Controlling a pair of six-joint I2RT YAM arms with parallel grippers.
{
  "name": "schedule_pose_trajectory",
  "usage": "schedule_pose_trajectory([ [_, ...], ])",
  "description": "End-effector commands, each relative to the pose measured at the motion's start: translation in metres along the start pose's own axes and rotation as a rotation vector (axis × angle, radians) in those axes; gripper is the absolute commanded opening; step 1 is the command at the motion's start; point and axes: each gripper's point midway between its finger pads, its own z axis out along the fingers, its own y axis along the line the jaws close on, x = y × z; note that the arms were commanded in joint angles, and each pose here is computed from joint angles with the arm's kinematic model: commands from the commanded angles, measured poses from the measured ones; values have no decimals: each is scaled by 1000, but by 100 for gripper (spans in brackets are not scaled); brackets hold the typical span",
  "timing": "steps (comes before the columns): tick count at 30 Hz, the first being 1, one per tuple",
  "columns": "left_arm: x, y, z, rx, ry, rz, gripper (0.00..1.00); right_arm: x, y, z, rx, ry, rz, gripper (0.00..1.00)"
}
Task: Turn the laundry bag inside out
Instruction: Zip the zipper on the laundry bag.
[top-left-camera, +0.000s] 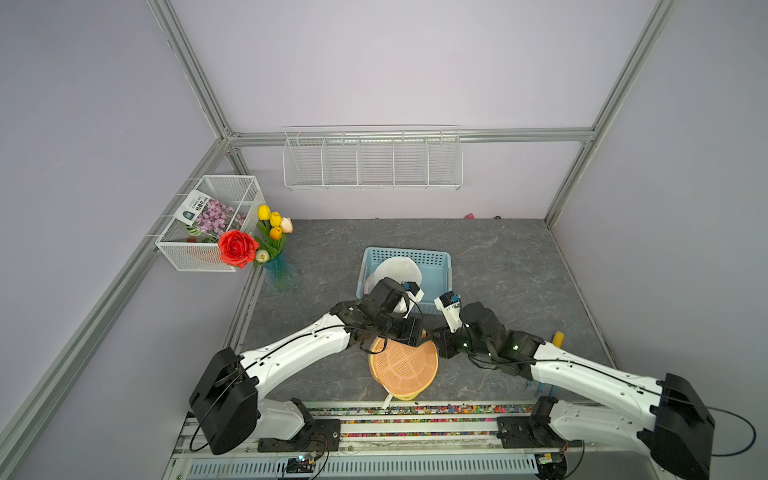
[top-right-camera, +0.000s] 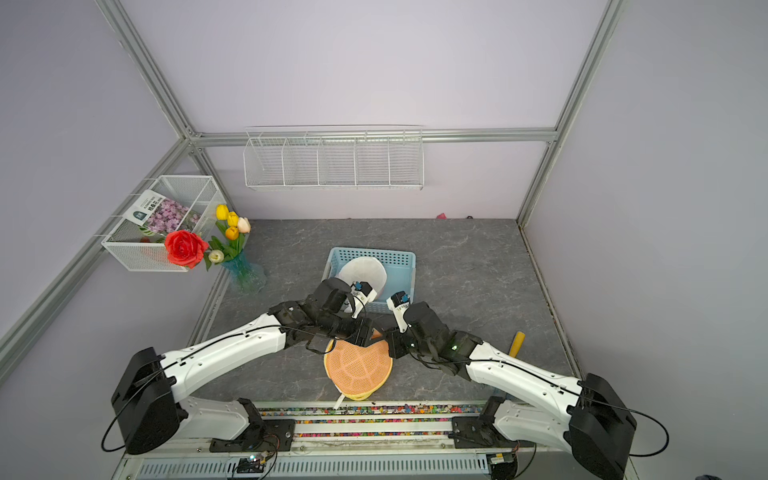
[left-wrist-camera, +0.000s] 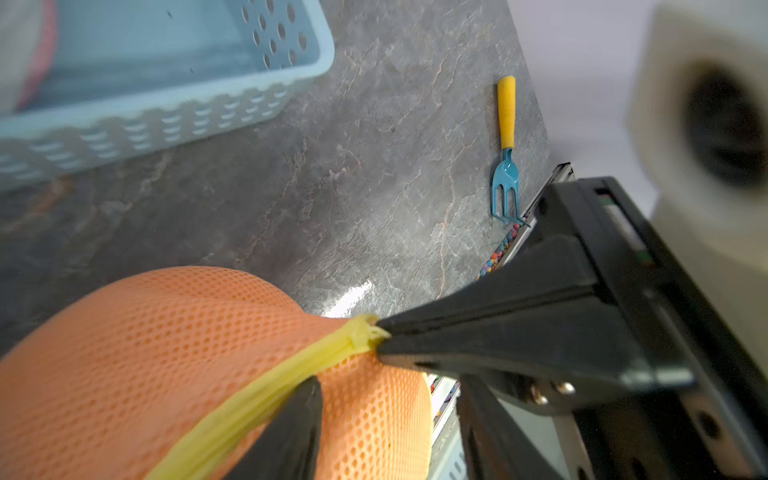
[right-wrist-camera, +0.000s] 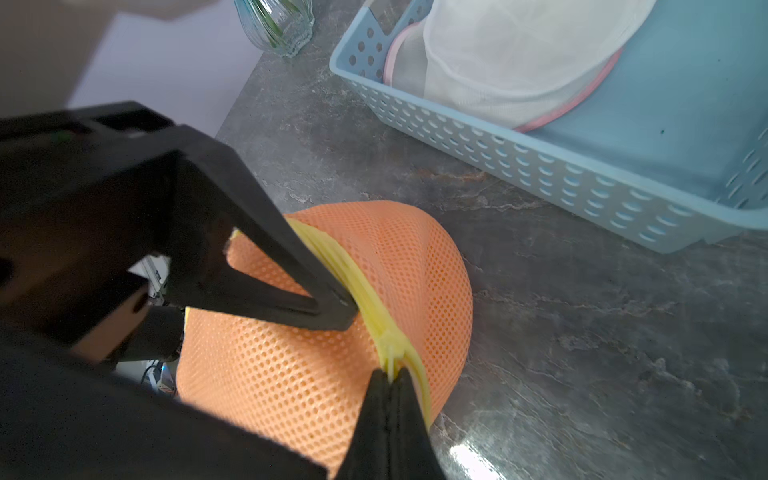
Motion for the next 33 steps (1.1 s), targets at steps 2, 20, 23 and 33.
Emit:
schedule_pose_trajectory([
  [2, -38, 2, -35, -76, -205, 34, 60, -16, 12, -3, -45, -41, -26, 0],
  [20, -12, 6, -5, 161, -33, -31, 57, -33, 6, 0, -27, -66, -8, 0],
  [23, -2, 7, 1, 176, 7, -52, 56, -37, 6, 3, -25, -73, 4, 0],
  [33, 7, 21, 8, 52, 35, -49, 40, -39, 6, 1, -28, -80, 24, 0],
])
